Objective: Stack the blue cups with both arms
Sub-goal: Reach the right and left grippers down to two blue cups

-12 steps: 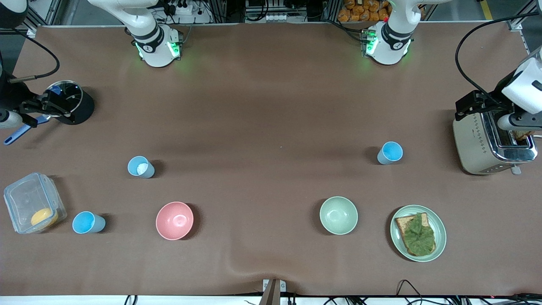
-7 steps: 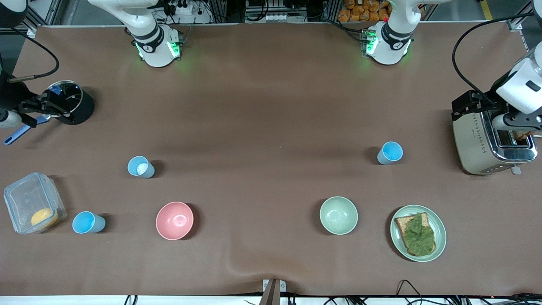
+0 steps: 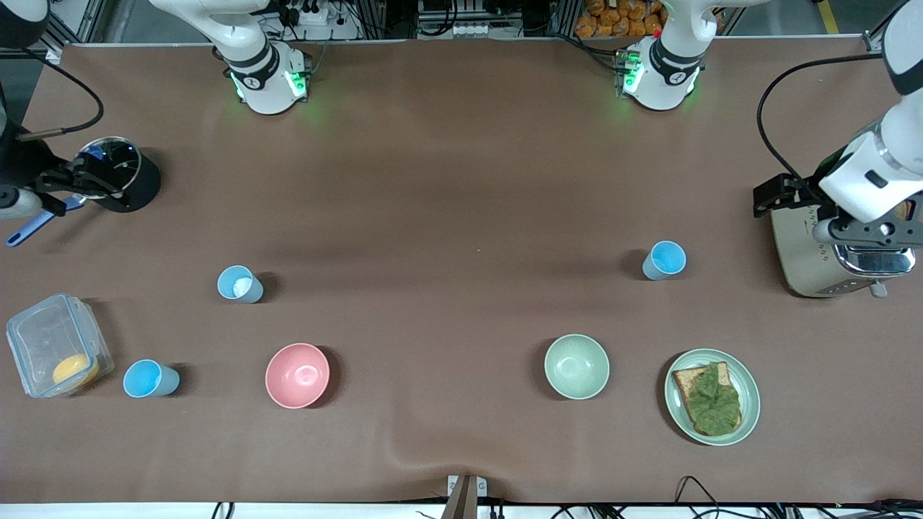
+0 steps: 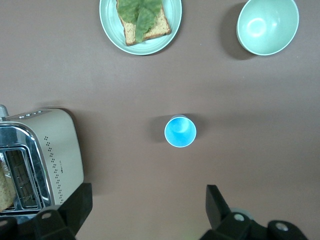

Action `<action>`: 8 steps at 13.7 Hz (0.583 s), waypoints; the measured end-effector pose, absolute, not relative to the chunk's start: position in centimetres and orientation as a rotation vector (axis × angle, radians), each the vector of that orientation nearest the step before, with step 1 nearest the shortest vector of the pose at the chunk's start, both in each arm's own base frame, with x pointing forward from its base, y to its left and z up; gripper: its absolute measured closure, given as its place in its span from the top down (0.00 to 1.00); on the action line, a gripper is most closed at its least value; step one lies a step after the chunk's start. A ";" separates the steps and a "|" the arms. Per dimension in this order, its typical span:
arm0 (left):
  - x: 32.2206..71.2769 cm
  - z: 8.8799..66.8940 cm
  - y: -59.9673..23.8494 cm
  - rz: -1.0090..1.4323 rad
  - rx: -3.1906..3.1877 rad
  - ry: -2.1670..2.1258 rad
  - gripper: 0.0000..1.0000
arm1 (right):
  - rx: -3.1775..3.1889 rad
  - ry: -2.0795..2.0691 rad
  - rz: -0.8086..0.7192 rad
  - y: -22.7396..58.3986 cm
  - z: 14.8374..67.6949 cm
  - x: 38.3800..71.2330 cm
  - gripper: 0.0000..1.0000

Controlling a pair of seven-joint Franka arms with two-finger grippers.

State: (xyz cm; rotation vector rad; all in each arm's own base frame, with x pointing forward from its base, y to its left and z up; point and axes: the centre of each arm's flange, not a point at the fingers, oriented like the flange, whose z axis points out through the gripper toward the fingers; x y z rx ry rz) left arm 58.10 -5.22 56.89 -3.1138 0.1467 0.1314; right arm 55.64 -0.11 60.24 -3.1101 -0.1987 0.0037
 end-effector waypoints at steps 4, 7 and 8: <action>60.5 52.3 -6.5 0.171 -3.115 0.179 1.00 | -3.073 -0.261 0.373 2.4 52.8 56.4 1.00; 63.0 44.9 -9.4 0.255 -3.117 0.240 1.00 | -3.070 -0.313 0.476 6.4 45.1 59.1 1.00; 63.4 43.0 -10.0 0.281 -3.121 0.234 1.00 | -3.077 -0.317 0.442 6.9 43.2 59.9 1.00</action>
